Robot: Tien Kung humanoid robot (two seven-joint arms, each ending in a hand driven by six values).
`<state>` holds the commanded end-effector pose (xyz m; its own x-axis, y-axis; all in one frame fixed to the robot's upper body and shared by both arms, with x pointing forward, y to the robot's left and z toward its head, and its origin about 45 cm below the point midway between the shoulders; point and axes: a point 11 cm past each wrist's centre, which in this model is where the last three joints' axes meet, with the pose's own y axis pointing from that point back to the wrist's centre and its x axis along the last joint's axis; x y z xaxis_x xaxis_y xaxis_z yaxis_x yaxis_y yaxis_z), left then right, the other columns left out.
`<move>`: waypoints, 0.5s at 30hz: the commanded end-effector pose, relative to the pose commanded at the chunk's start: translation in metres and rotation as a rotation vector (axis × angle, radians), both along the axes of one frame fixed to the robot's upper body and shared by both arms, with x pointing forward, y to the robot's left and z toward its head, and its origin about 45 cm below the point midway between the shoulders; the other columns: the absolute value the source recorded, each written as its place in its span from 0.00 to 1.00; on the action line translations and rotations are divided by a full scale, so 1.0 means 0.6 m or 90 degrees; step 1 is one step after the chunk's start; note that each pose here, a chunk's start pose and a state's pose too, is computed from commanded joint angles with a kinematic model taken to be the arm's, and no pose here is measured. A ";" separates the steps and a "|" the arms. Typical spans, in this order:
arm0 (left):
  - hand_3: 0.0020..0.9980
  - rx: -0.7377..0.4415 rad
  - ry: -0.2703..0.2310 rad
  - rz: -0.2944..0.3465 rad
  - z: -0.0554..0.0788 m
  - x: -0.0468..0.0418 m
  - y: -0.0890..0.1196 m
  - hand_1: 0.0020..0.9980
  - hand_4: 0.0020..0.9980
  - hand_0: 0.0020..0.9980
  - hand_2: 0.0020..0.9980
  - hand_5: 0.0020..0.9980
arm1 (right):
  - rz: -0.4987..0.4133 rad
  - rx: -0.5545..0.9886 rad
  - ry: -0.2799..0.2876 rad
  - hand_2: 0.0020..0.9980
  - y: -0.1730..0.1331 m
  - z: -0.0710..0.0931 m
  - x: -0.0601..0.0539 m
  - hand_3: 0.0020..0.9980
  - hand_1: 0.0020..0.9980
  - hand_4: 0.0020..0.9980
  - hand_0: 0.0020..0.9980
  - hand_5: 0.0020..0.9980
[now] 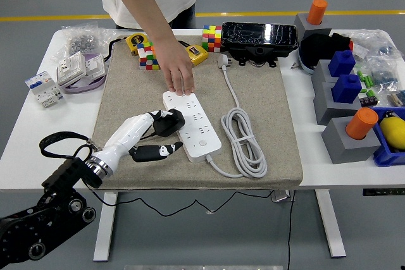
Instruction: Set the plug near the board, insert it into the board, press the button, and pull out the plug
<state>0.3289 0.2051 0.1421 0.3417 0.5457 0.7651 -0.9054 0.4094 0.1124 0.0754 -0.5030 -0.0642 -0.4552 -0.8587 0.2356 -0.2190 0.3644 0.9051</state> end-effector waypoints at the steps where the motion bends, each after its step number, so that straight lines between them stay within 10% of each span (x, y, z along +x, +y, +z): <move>1: 0.78 -0.002 -0.001 -0.001 0.002 0.002 -0.003 0.80 0.78 0.76 0.79 0.47 | 0.000 0.000 0.000 0.60 0.000 0.000 0.001 0.54 0.63 0.88 0.53 0.41; 15: 0.78 -0.005 -0.011 -0.007 0.012 0.020 -0.027 0.80 0.78 0.77 0.79 0.47 | 0.001 0.002 -0.002 0.60 0.001 0.000 0.003 0.54 0.63 0.88 0.53 0.41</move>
<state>0.3409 0.1890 0.1495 0.3347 0.5483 0.7663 -0.9028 0.4196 0.0941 0.0769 -0.5022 -0.0642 -0.4546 -0.8600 0.2319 -0.2223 0.3617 0.9054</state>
